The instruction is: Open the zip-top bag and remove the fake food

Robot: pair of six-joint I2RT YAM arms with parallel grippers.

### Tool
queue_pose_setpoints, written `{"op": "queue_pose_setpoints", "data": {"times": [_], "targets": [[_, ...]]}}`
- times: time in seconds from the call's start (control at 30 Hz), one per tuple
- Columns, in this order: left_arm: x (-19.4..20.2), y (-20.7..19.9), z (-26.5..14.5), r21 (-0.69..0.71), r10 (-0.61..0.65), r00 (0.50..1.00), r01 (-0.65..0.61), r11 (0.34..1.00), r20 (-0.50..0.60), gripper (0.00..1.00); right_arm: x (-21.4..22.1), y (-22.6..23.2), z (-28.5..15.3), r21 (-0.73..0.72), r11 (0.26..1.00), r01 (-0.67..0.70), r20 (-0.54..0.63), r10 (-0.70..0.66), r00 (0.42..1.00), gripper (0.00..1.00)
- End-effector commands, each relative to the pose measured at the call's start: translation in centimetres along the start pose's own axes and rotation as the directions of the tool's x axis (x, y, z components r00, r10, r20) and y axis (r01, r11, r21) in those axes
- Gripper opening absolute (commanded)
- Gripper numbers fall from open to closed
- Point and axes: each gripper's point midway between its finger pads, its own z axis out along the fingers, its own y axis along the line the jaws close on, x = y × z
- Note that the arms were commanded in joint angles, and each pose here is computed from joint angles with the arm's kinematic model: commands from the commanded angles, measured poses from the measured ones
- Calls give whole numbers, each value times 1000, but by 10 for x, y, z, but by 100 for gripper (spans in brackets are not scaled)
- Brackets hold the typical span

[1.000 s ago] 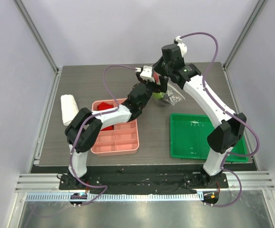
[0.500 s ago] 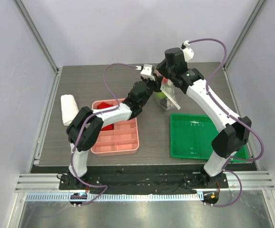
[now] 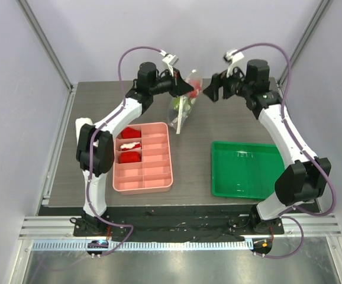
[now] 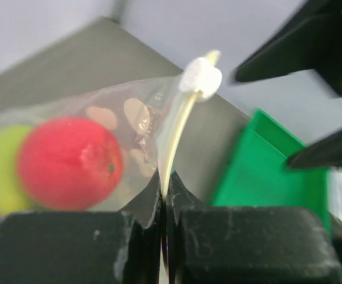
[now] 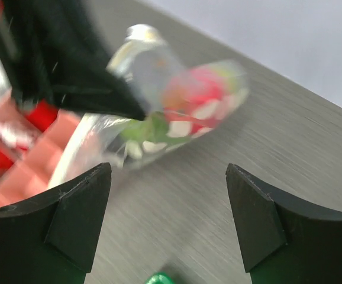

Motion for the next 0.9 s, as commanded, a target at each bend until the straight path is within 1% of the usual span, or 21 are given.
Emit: {"op": "queue_pose_setpoints", "data": {"times": [0.0, 0.03, 0.07, 0.1, 0.13, 0.17, 0.2, 0.3, 0.33, 0.4, 0.47, 0.53, 0.67, 0.7, 0.73, 0.77, 0.8, 0.83, 0.87], "targets": [[35, -57, -13, 346, -20, 976, 96, 933, -219, 0, 6, 32, 0, -241, 871, 428, 179, -394, 901, 83], [28, -59, -12, 365, -9, 977, 89, 927, -213, 0, 17, 37, 1, -296, 848, 439, 208, -391, 897, 82], [36, -61, -13, 402, -16, 972, 113, 909, -236, 0, 5, 34, 1, -266, 820, 507, 291, -433, 853, 81], [35, -64, -14, 417, -27, 969, 131, 899, -246, 0, 3, 31, -1, -249, 812, 528, 319, -446, 836, 82], [36, -67, -15, 436, -30, 967, 141, 889, -251, 0, 17, 24, 3, -230, 826, 514, 313, -438, 843, 82], [34, -71, -16, 469, -16, 972, 128, 874, -235, 0, 6, 20, 1, -187, 825, 533, 355, -449, 820, 83], [37, -74, -18, 483, -29, 969, 149, 863, -247, 0, 10, 11, 0, -172, 833, 527, 346, -450, 823, 83], [37, -76, -20, 511, -24, 970, 148, 847, -242, 0, 19, 0, 0, -219, 839, 499, 318, -422, 849, 81], [39, -75, -20, 512, -31, 968, 158, 845, -248, 0, 24, 4, -1, -264, 834, 485, 316, -400, 860, 79], [40, -76, -19, 520, -34, 968, 162, 839, -248, 0, 25, 3, 1, -296, 837, 460, 310, -371, 875, 77], [42, -77, -19, 534, -35, 971, 160, 830, -237, 0, 31, 13, 1, -373, 823, 429, 297, -332, 895, 77], [40, -78, -20, 536, -50, 970, 173, 827, -236, 0, 27, 20, 3, -419, 812, 407, 295, -302, 906, 76], [39, -79, -19, 535, -56, 971, 175, 826, -232, 0, 26, 35, 8, -464, 798, 384, 286, -275, 918, 75], [37, -79, -19, 534, -56, 972, 174, 827, -229, 0, 27, 38, 9, -471, 796, 381, 284, -272, 920, 70], [37, -79, -19, 533, -57, 972, 174, 828, -229, 0, 26, 39, 11, -465, 799, 382, 288, -271, 918, 63], [37, -79, -20, 529, -60, 972, 176, 830, -229, 0, 28, 40, 15, -465, 806, 368, 280, -260, 924, 51], [37, -79, -21, 525, -60, 973, 172, 833, -224, 0, 25, 40, 15, -468, 812, 350, 272, -244, 931, 31], [27, -82, -23, 517, -46, 981, 140, 845, -190, 1, 26, 40, 17, -476, 812, 338, 266, -233, 935, 19], [31, -78, -23, 495, -53, 982, 138, 858, -183, 17, 25, 40, 17, -480, 814, 327, 262, -223, 939, 4]]}}
